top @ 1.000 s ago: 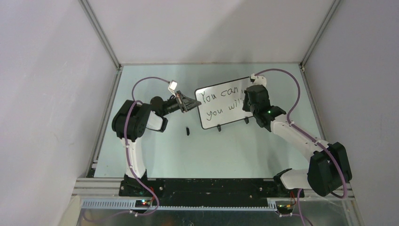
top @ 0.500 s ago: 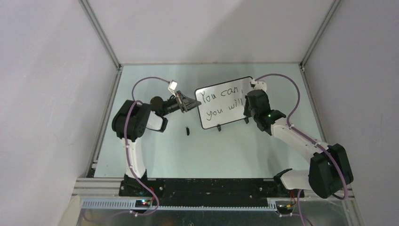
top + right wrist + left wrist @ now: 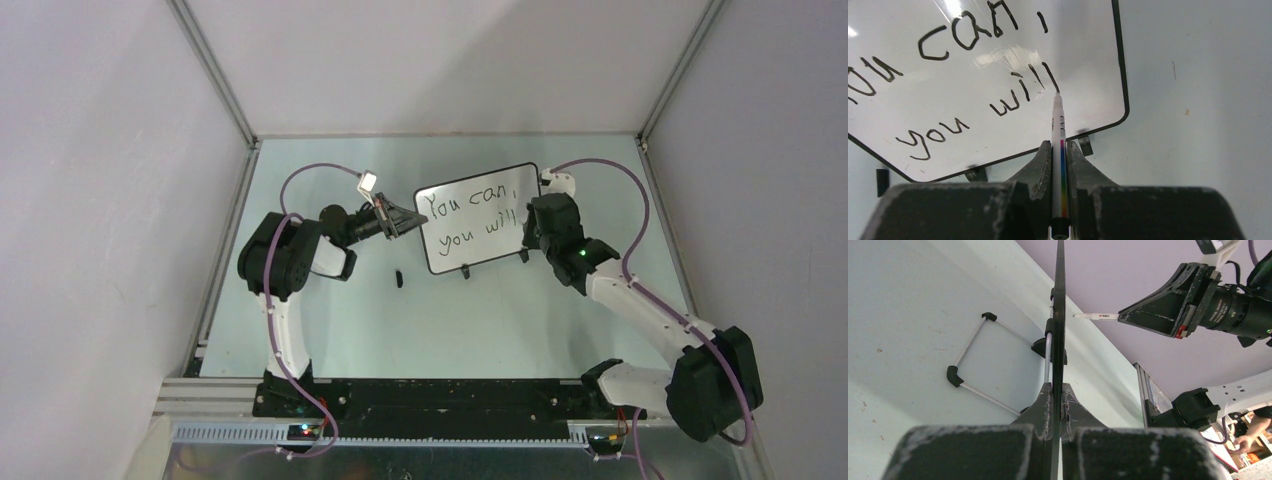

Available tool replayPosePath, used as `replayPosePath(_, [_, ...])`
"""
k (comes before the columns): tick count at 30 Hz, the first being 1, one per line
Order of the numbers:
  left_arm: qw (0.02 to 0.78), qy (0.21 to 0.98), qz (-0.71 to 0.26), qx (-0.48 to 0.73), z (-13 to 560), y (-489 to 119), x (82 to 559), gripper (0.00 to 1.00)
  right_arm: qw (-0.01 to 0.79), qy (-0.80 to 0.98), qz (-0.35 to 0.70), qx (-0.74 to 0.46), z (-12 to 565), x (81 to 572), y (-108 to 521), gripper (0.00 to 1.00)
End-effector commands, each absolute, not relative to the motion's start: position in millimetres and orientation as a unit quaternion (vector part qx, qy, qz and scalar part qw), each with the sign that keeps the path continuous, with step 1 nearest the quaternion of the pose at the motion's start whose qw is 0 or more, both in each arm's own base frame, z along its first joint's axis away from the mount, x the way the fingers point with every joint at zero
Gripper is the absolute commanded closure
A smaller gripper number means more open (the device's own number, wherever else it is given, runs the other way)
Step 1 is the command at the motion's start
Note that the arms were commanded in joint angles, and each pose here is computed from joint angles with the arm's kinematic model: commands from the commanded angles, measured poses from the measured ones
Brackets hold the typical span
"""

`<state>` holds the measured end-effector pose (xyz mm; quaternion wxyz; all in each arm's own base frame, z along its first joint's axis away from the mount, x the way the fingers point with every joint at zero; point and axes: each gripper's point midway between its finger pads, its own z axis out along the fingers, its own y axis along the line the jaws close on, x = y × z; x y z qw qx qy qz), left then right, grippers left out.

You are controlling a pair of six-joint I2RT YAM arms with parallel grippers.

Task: Write a sentence on the whiteboard

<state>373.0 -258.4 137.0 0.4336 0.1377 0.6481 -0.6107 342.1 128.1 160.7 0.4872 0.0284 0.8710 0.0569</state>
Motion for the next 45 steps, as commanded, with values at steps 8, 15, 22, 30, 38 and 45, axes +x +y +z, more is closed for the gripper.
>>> replayPosePath(8, [0.452, 0.623, -0.617, 0.166, 157.7, -259.1, 370.5, 1.0, 0.497, 0.865, 0.041, 0.047, 164.5, 343.0, 117.9, 1.0])
replayPosePath(15, [0.452, 0.622, -0.617, 0.166, 158.4, -258.6, 370.1, 1.0, 0.491, 0.869, 0.031, 0.052, 155.8, 346.1, 115.1, 1.0])
replayPosePath(22, [0.452, 0.623, -0.617, 0.166, 158.4, -258.8, 369.4, 1.0, 0.497, 0.865, 0.03, 0.056, 155.0, 353.7, 114.4, 1.0])
replayPosePath(30, [0.452, 0.622, -0.617, 0.166, 158.5, -258.7, 370.2, 1.0, 0.501, 0.863, 0.035, 0.058, 152.8, 361.4, 115.6, 1.0])
replayPosePath(38, [0.452, 0.622, -0.617, 0.166, 158.7, -258.9, 370.0, 1.0, 0.503, 0.861, 0.037, 0.059, 152.8, 364.5, 115.4, 1.0])
replayPosePath(45, [0.452, 0.622, -0.617, 0.167, 158.9, -259.0, 369.7, 1.0, 0.492, 0.868, 0.036, 0.06, 143.5, 365.3, 115.7, 1.0])
